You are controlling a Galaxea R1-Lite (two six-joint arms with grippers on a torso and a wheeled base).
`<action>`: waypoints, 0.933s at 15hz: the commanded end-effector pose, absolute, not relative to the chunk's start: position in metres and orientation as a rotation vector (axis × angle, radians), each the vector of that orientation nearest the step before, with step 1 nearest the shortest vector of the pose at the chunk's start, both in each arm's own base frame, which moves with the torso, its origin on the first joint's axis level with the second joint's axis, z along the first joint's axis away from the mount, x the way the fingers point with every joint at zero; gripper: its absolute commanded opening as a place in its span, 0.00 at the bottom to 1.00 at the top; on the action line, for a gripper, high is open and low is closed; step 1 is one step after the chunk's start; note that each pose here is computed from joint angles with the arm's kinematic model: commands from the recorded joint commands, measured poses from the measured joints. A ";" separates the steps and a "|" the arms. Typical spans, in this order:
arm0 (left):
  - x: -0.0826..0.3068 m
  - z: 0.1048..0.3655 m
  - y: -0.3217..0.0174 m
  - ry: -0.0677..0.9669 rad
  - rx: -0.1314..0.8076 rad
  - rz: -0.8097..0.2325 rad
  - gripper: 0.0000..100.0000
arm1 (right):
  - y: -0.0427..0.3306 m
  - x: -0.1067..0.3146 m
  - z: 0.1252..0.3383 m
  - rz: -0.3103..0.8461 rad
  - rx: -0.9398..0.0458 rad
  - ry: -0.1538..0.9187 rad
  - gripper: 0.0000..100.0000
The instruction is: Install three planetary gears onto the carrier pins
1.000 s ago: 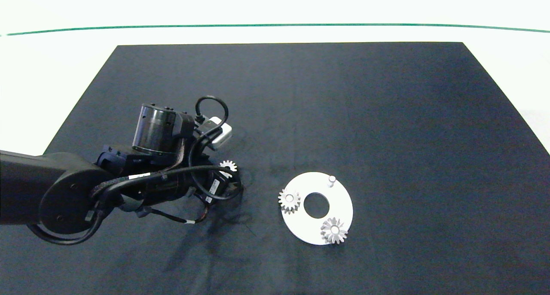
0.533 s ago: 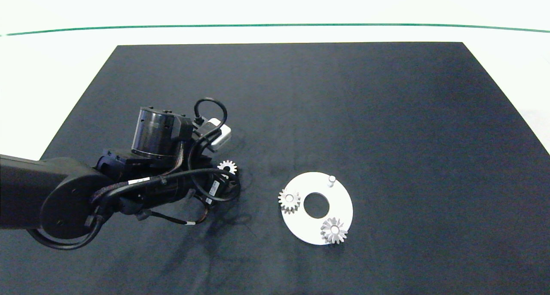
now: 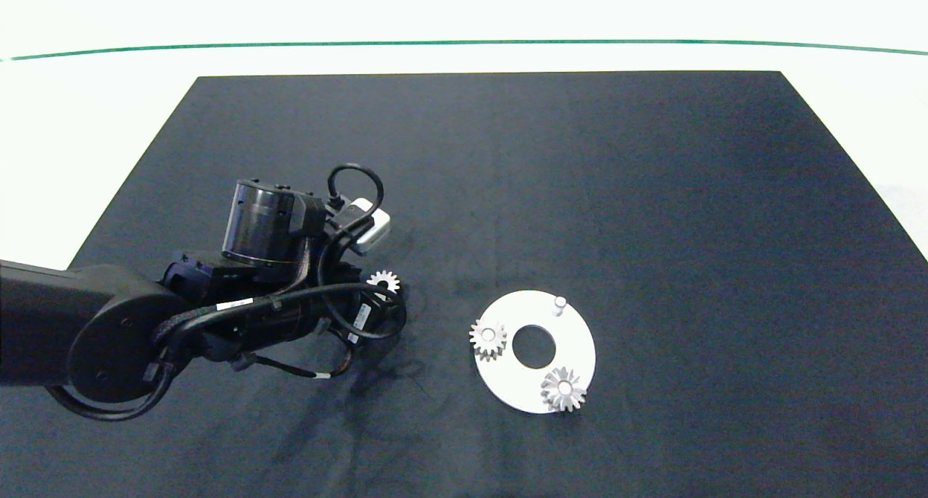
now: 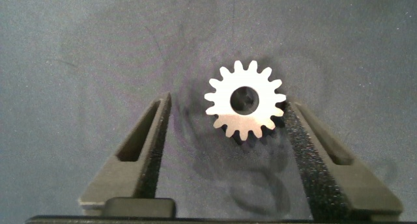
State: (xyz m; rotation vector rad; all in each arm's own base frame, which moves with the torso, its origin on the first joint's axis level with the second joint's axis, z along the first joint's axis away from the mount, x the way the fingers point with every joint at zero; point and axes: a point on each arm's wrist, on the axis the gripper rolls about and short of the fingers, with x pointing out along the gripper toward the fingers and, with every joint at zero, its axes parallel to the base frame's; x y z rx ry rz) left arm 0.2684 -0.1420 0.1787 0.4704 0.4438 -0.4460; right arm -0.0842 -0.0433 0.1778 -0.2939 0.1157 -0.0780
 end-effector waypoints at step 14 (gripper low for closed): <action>0.268 0.180 -0.143 0.438 0.472 -0.448 0.34 | -0.043 -0.083 0.179 -0.079 -0.300 0.125 1.00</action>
